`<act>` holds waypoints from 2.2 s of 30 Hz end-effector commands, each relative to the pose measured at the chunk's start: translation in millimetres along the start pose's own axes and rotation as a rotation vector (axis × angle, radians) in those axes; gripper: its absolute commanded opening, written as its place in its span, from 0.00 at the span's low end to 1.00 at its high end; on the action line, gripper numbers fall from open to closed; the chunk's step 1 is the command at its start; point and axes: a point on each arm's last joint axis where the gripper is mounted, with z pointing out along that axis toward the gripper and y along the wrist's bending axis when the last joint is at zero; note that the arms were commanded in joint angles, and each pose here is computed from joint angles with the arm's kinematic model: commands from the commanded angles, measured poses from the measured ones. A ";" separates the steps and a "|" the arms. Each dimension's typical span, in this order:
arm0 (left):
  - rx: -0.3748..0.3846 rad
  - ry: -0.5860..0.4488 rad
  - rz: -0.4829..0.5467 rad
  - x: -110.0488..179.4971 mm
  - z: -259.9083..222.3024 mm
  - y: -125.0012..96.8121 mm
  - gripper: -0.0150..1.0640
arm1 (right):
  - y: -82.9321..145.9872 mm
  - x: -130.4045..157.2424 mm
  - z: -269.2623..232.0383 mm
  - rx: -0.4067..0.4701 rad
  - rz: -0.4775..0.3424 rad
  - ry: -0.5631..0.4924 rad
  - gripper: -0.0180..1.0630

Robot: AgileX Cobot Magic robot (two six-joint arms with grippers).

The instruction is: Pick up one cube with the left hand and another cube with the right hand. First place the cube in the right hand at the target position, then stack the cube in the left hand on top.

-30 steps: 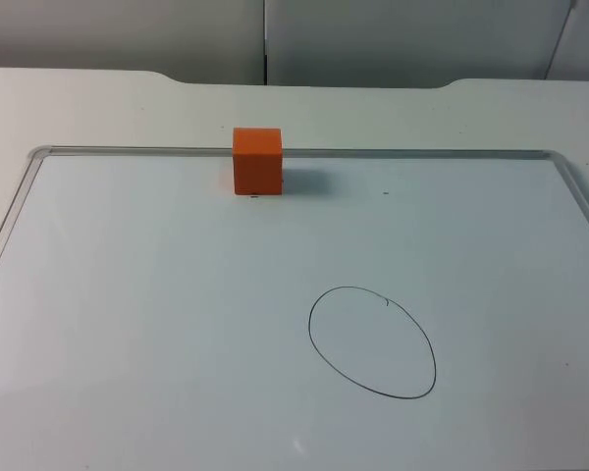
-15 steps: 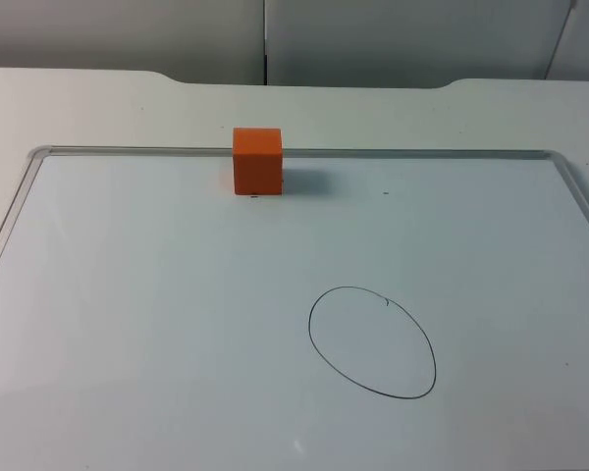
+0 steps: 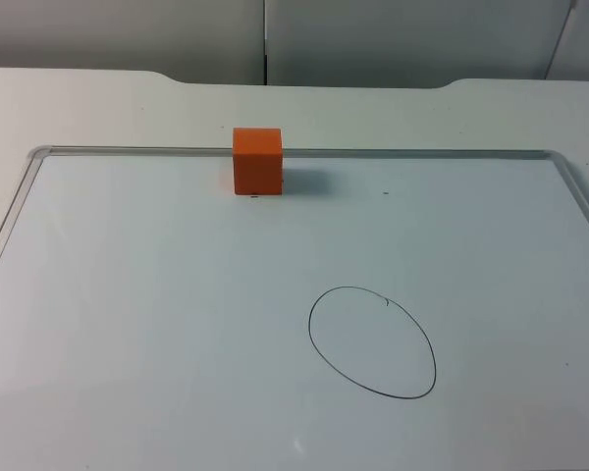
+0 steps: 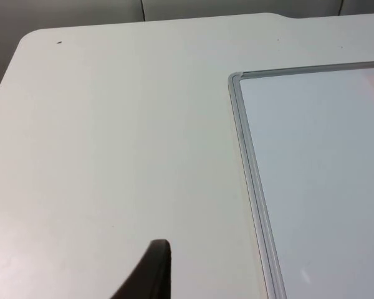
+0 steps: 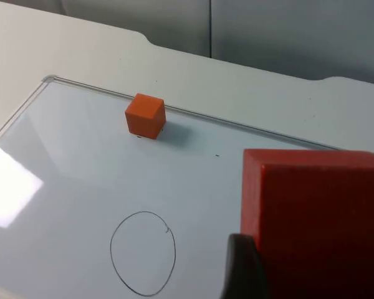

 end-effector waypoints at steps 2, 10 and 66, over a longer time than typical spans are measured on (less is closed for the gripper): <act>0.045 -0.015 -0.025 -0.4 -0.3 -4.2 0.99 | -2.1 1.2 -0.2 0.023 -0.015 0.004 0.01; 0.197 -0.035 -0.059 -38.9 20.4 -18.0 0.99 | -1.2 -0.6 -0.2 0.012 -0.009 -0.016 0.01; 0.378 0.717 0.004 -95.1 498.8 -225.7 0.98 | 3.5 -22.7 31.6 -0.047 0.012 -0.085 0.01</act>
